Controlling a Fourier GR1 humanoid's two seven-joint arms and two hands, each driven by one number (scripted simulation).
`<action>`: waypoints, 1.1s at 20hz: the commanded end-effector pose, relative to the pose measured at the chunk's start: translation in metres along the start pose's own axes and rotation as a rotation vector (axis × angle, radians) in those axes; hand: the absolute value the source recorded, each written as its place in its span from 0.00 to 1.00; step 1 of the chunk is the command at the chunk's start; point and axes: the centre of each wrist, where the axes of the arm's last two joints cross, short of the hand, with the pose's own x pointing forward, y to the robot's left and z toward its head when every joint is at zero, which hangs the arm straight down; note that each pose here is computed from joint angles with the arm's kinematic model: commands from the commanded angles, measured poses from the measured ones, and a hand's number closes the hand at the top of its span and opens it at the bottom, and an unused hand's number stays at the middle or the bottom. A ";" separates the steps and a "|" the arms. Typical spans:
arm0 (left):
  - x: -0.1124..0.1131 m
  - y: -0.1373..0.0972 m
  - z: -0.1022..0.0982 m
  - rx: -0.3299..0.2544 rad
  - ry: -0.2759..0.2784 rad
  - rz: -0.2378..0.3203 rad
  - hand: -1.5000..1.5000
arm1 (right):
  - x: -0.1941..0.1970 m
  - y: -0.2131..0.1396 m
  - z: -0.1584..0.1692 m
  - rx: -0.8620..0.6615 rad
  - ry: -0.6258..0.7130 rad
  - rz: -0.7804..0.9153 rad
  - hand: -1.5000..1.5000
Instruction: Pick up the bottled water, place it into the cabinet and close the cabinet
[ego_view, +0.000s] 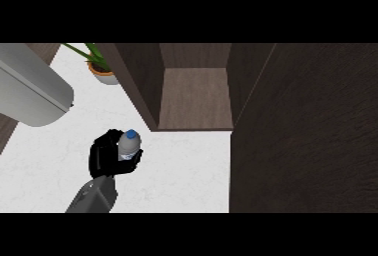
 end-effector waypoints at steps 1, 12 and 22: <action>0.000 -0.020 0.001 -0.113 -0.016 0.043 1.00 | 0.025 -0.001 -0.007 0.033 -0.080 0.019 0.00; 0.048 -0.110 -0.027 -0.283 -0.034 0.068 1.00 | 0.021 0.001 -0.012 0.002 -0.077 0.024 0.00; 0.113 -0.224 0.010 -0.340 0.015 0.038 1.00 | 0.012 0.000 -0.016 0.035 -0.085 0.008 0.00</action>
